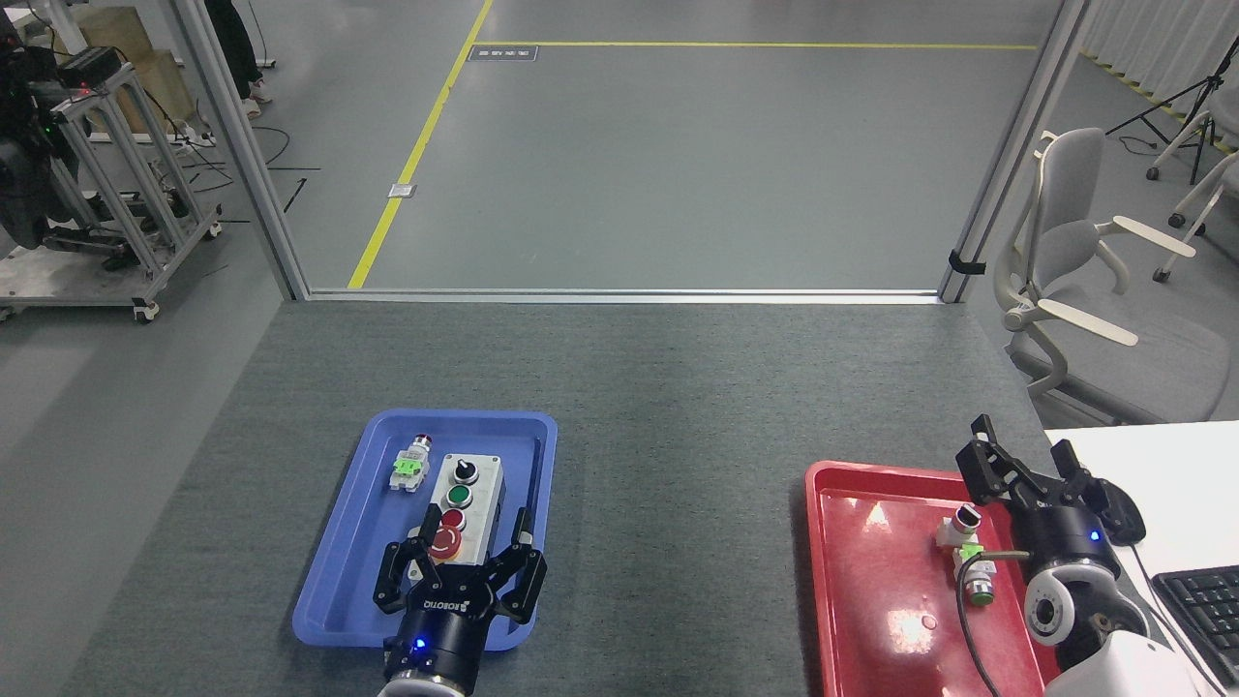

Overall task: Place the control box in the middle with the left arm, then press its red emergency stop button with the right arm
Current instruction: 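Lower the left gripper around the grey control box in the blue tray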

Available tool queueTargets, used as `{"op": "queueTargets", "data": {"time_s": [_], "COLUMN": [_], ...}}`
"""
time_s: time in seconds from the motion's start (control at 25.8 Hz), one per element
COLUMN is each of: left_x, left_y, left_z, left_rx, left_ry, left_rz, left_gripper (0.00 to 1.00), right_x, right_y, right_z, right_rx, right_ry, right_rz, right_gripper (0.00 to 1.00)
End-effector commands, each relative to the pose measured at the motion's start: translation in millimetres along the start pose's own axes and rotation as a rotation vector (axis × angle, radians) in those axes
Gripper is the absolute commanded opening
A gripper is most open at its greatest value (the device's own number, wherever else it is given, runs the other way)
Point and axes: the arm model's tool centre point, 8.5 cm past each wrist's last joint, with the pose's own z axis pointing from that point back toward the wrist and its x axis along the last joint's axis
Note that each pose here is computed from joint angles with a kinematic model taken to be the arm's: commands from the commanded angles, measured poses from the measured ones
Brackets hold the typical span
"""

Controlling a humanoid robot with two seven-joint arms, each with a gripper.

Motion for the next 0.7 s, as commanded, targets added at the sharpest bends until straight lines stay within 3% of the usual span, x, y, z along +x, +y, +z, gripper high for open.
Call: {"op": "queueTargets", "data": {"time_s": [0.0, 0.66], "left_x": [0.3, -1.1], "left_y": [0.8, 9.9], "left_z": [-0.9, -9.2], "left_rx": [0.001, 0.027], "left_ry": [0.000, 0.005], "left_rz": [0.001, -0.009], "left_gripper": [0.99, 0.99], "right_x": [-0.3, -0.1], "right_y": [-0.5, 0.5], "right_z": [0.0, 0.5], "right_rx": [-0.004, -0.003], "right_ry": [0.001, 0.002], "right_rz": [0.000, -0.002], "right_gripper": [1.00, 1.00]}}
